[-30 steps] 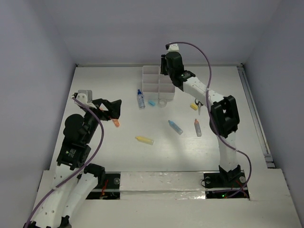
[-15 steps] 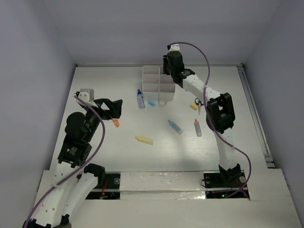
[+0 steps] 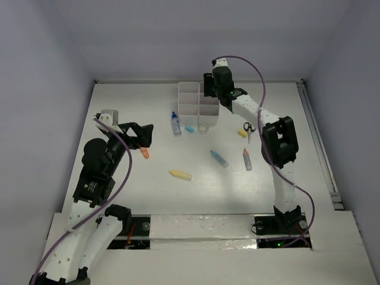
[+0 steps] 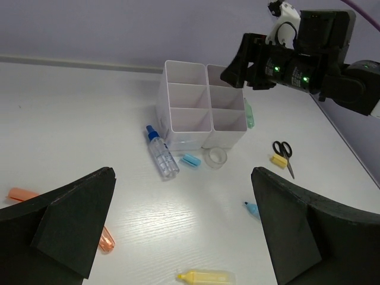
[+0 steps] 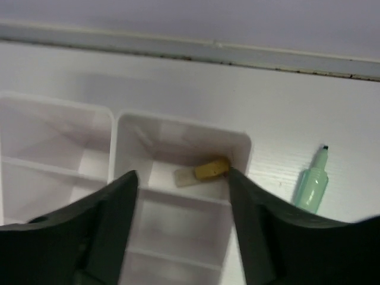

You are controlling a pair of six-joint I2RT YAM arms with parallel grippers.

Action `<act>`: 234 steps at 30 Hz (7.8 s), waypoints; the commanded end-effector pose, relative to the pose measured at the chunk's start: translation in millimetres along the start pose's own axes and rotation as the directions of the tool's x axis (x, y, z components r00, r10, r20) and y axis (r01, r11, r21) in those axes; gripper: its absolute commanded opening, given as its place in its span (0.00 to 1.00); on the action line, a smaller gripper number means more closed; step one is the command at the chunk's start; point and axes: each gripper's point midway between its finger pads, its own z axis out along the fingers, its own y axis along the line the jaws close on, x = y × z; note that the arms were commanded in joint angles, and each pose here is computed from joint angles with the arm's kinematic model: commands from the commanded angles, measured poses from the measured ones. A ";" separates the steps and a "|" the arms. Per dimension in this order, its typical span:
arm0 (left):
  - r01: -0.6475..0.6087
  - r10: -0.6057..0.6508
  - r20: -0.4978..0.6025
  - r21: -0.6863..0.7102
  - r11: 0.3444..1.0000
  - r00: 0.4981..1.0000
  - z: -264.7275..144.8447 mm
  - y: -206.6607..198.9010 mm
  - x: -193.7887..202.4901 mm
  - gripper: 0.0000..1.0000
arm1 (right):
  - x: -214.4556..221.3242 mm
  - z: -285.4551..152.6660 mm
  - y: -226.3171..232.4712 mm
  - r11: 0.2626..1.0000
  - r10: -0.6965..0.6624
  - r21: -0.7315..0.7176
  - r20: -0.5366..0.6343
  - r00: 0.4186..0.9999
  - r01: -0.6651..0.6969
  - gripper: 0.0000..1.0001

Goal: Sort the stationery into containers
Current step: Place the stationery in the storage box, then pick up the stationery from the center of the board, then place the stationery in the storage box, then pick up the scissors from the center of the board, then place the scissors in the storage box.

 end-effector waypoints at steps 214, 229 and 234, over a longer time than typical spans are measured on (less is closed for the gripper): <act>-0.037 0.013 0.141 0.168 0.985 0.990 -32.8 -44.3 -39.5 0.99 | -41.7 -120.8 -100.1 0.993 -0.028 0.120 0.175 0.984 0.007 0.00; -0.035 0.020 0.119 0.129 0.991 0.993 -24.6 -36.2 -33.6 0.99 | -107.5 -83.4 71.0 0.945 -0.326 0.169 0.543 0.774 0.279 0.00; -0.036 0.021 0.113 0.127 0.991 0.993 -22.7 -35.0 -32.5 0.99 | -94.2 -62.1 83.8 0.933 -0.358 0.182 0.542 0.760 0.310 0.00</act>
